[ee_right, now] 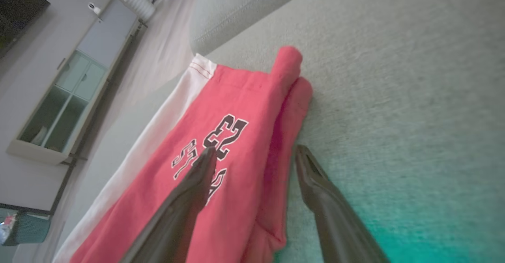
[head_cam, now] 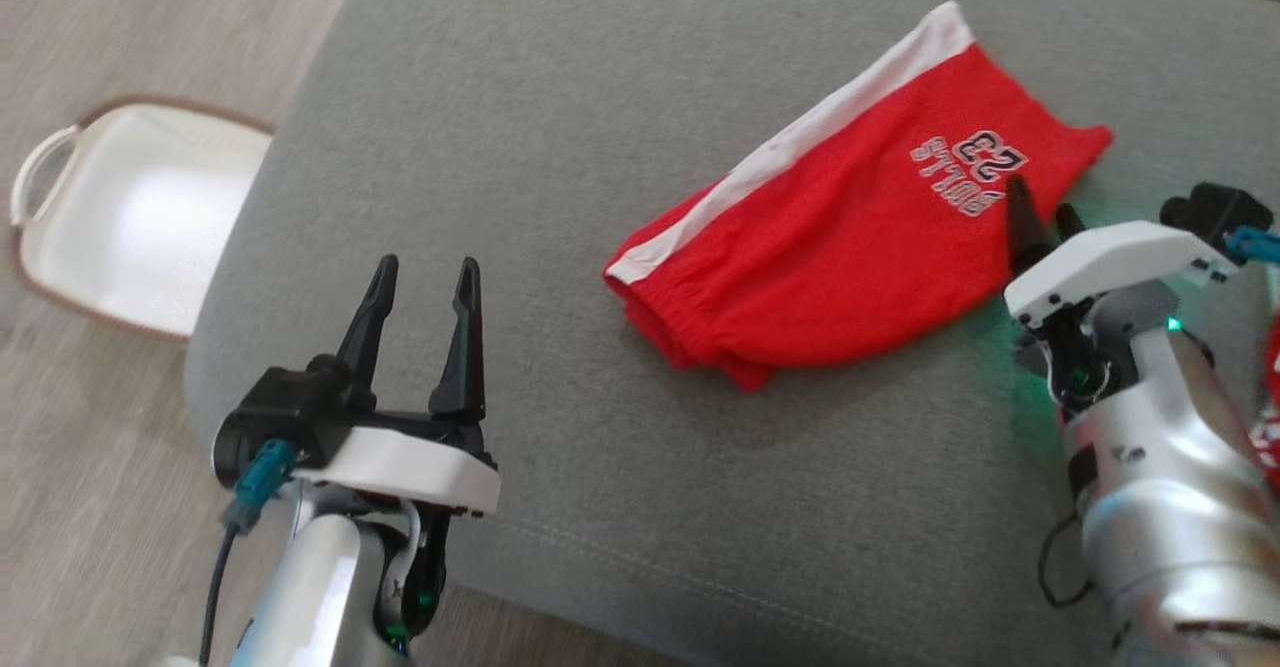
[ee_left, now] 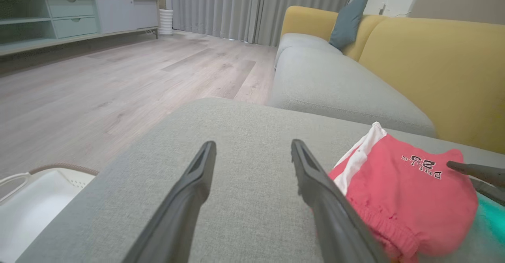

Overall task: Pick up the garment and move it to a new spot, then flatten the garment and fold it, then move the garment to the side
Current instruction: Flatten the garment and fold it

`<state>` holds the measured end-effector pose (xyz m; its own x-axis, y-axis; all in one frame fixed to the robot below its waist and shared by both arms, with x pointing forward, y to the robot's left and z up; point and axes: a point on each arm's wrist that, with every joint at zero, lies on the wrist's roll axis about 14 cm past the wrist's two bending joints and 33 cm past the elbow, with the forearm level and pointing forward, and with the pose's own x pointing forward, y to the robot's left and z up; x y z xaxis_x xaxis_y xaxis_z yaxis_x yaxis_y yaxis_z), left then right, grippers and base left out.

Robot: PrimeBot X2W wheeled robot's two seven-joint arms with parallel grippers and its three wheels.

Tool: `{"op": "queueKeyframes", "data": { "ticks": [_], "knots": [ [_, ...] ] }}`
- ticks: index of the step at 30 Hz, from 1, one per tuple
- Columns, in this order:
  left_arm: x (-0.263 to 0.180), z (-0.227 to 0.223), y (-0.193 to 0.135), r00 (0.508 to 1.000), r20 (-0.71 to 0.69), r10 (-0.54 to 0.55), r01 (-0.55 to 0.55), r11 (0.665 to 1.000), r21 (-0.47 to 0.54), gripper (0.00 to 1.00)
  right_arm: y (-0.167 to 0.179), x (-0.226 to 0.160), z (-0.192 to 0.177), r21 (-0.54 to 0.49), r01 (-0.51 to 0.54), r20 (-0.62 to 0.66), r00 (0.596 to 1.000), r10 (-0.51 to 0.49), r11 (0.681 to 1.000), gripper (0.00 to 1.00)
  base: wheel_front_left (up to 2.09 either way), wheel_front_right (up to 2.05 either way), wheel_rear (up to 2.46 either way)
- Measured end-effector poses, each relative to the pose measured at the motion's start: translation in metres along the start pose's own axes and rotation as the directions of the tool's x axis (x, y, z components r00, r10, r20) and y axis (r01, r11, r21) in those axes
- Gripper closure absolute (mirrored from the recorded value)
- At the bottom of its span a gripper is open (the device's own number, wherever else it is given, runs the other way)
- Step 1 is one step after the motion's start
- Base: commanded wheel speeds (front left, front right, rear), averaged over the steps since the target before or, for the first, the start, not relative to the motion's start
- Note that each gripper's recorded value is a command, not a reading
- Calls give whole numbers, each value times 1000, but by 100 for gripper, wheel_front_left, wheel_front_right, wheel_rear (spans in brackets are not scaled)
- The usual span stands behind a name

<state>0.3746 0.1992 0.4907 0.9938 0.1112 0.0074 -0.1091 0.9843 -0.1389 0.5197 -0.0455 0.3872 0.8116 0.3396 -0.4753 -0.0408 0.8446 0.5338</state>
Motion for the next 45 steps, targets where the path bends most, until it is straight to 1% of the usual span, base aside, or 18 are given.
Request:
{"op": "queueKeyframes", "data": {
  "ticks": [2,5,16,17,18,20,24,29,33,36,41,45],
  "knots": [
    [0,-1,5,1000,-4,18,-18,1000,2,0,0,9,-4,-12,16,-26,1000,-17,1000,0,0,0,0],
    [0,-1,10,999,-7,35,-35,999,1,0,-2,21,0,-12,41,-34,999,-41,999,0,0,0,0],
    [1,-7,11,998,-28,48,-48,999,0,0,-5,42,7,-29,79,-65,995,-80,996,0,0,0,0],
    [1,-8,11,998,-30,48,-48,999,0,0,-5,43,8,-29,80,-67,994,-82,996,48,0,0,0],
    [2,-8,11,998,-30,47,-47,999,0,0,-5,43,9,-26,83,-65,994,-84,996,100,0,0,0],
    [4,-7,9,999,-27,42,-42,999,0,0,-6,43,13,-20,88,-61,994,-89,996,100,0,0,0],
    [9,-4,0,1000,-14,13,-13,1000,-9,0,-10,32,17,28,105,-27,994,-104,994,100,0,0,0],
    [11,3,-13,1000,10,-26,26,999,-20,0,-20,12,24,107,126,25,991,-129,986,100,0,0,0],
    [10,6,-23,998,22,-57,57,998,-19,0,-34,-10,29,184,145,68,985,-159,972,100,0,0,0],
    [8,8,-32,996,30,-84,85,996,-27,0,-47,-30,22,224,164,66,981,-183,961,100,0,0,0],
    [3,12,-46,991,46,-125,127,992,-26,0,-72,-65,-2,285,206,54,972,-230,936,100,0,0,0],
    [-2,17,-53,987,60,-148,149,988,-24,0,-84,-89,-14,331,209,93,963,-252,920,100,0,0,0]
  ]
}}
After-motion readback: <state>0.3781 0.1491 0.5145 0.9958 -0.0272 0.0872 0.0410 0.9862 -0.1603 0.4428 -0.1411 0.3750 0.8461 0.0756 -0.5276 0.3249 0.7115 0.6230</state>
